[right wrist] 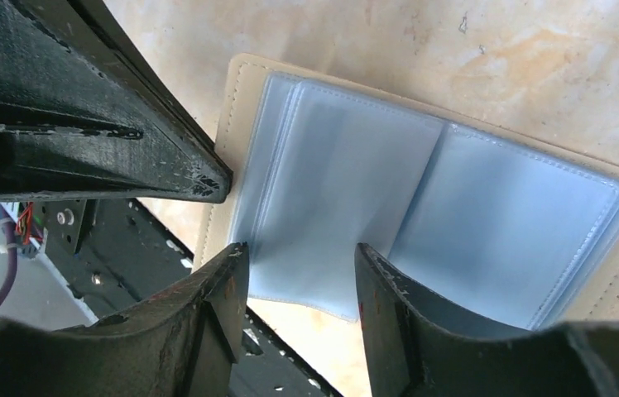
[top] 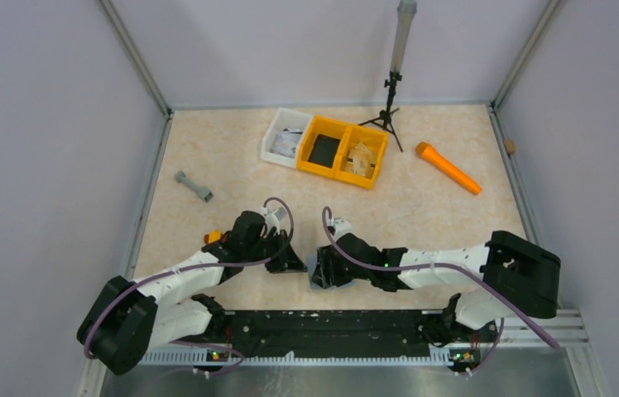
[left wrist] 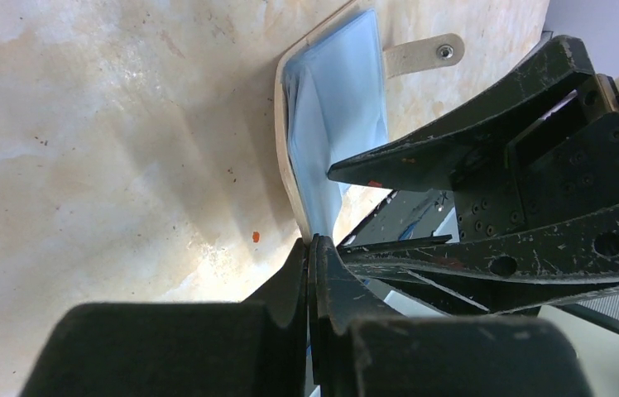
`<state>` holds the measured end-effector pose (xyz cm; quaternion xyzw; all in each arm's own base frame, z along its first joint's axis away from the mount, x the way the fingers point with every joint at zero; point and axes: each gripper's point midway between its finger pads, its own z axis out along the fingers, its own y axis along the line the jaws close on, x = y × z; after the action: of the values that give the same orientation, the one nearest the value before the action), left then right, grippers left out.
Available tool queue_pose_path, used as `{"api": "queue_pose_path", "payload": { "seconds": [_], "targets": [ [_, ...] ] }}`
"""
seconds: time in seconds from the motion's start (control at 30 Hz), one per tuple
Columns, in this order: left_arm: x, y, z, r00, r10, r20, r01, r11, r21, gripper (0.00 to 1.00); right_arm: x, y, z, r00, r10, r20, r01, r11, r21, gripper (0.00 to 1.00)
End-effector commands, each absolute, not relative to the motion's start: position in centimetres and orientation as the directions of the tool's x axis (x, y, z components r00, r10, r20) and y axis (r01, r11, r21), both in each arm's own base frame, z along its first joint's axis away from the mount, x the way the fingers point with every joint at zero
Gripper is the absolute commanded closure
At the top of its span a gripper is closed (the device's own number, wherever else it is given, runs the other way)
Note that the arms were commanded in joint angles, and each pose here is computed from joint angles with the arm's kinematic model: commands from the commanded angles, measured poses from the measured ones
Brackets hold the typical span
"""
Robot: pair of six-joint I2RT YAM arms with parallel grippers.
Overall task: Take the credit cards out of the card holder
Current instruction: Remove the credit card from the card holder.
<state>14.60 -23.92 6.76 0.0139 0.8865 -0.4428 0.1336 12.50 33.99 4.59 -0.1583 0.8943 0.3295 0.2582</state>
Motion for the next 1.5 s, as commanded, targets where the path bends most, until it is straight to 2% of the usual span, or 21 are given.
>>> {"api": "queue_pose_path", "payload": {
  "seconds": [0.0, 0.13, 0.23, 0.4, 0.6, 0.63, 0.77, 0.83, 0.93, 1.07, 1.1, 1.2, 1.27, 1.3, 1.37, 1.4, 1.47],
  "targets": [
    [15.4, -24.7, 8.9, -0.946, -0.088, -0.311, 0.210, 0.565, -0.798, 1.00, 13.3, 34.0, 5.5, -0.780, -0.139, -0.610, -0.476, 0.765, 0.434, 0.52],
    [15.4, -24.7, 9.1, -0.944, -0.087, -0.318, 0.216, 0.566, -0.796, 1.00, 13.5, 33.5, 6.3, -0.771, -0.104, -0.629, -0.467, 0.764, 0.446, 0.66],
    [15.5, -24.6, 9.2, -0.942, -0.093, -0.323, 0.217, 0.564, -0.797, 1.00, 13.7, 32.5, 6.2, -0.768, -0.100, -0.633, -0.451, 0.786, 0.423, 0.71],
    [15.1, -24.4, 9.1, -0.947, -0.088, -0.310, 0.206, 0.574, -0.793, 1.00, 13.7, 30.5, 6.0, -0.765, -0.113, -0.633, -0.428, 0.825, 0.370, 0.76],
    [15.1, -24.4, 9.0, -0.946, -0.087, -0.311, 0.207, 0.577, -0.790, 1.00, 13.6, 29.2, 6.1, -0.758, -0.101, -0.644, -0.418, 0.833, 0.362, 0.76],
    [15.1, -24.3, 9.0, -0.947, -0.087, -0.310, 0.206, 0.577, -0.791, 1.00, 13.8, 28.8, 6.1, -0.756, -0.105, -0.646, -0.413, 0.842, 0.346, 0.74],
    [15.1, -24.3, 8.9, -0.947, -0.085, -0.310, 0.206, 0.578, -0.789, 1.00, 14.4, 28.0, 6.8, -0.740, -0.118, -0.662, -0.400, 0.869, 0.292, 0.46],
    [15.1, -24.3, 8.8, -0.948, -0.083, -0.308, 0.206, 0.580, -0.789, 1.00, 14.2, 28.8, 7.7, -0.733, -0.116, -0.670, -0.433, 0.840, 0.329, 0.37],
    [15.1, -24.4, 8.7, -0.948, -0.078, -0.309, 0.209, 0.580, -0.787, 1.00, 13.4, 30.8, 9.2, -0.730, -0.096, -0.676, -0.487, 0.767, 0.417, 0.29],
    [15.2, -24.2, 8.1, -0.950, -0.073, -0.305, 0.202, 0.602, -0.773, 1.00, 12.7, 33.0, 10.3, -0.737, -0.047, -0.674, -0.519, 0.677, 0.521, 0.28],
    [15.2, -24.0, 7.8, -0.951, -0.071, -0.301, 0.196, 0.613, -0.766, 1.00, 12.6, 33.3, 10.2, -0.741, -0.043, -0.670, -0.517, 0.672, 0.530, 0.29],
    [15.2, -23.9, 7.2, -0.953, -0.068, -0.294, 0.189, 0.626, -0.757, 0.91, 12.9, 33.6, 9.2, -0.763, -0.033, -0.646, -0.491, 0.680, 0.545, 0.37],
    [15.4, -23.9, 7.2, -0.950, -0.078, -0.303, 0.192, 0.619, -0.761, 0.85, 13.1, 33.5, 8.1, -0.784, -0.014, -0.621, -0.459, 0.687, 0.563, 0.47],
    [15.4, -24.0, 7.2, -0.949, -0.083, -0.305, 0.191, 0.616, -0.764, 0.84, 13.4, 33.2, 7.4, -0.794, 0.002, -0.608, -0.435, 0.698, 0.569, 0.58],
    [15.6, -24.0, 7.2, -0.946, -0.090, -0.311, 0.192, 0.618, -0.763, 0.84, 13.9, 32.7, 6.0, -0.815, 0.019, -0.579, -0.395, 0.714, 0.579, 0.74],
    [15.6, -24.0, 7.2, -0.946, -0.091, -0.310, 0.190, 0.618, -0.763, 0.84, 14.0, 32.5, 5.4, -0.819, 0.020, -0.573, -0.382, 0.726, 0.572, 0.79],
    [15.6, -24.1, 7.1, -0.947, -0.091, -0.307, 0.190, 0.614, -0.766, 0.84, 14.2, 31.9, 4.4, -0.824, 0.013, -0.566, -0.362, 0.756, 0.545, 0.83]
  ]
}}
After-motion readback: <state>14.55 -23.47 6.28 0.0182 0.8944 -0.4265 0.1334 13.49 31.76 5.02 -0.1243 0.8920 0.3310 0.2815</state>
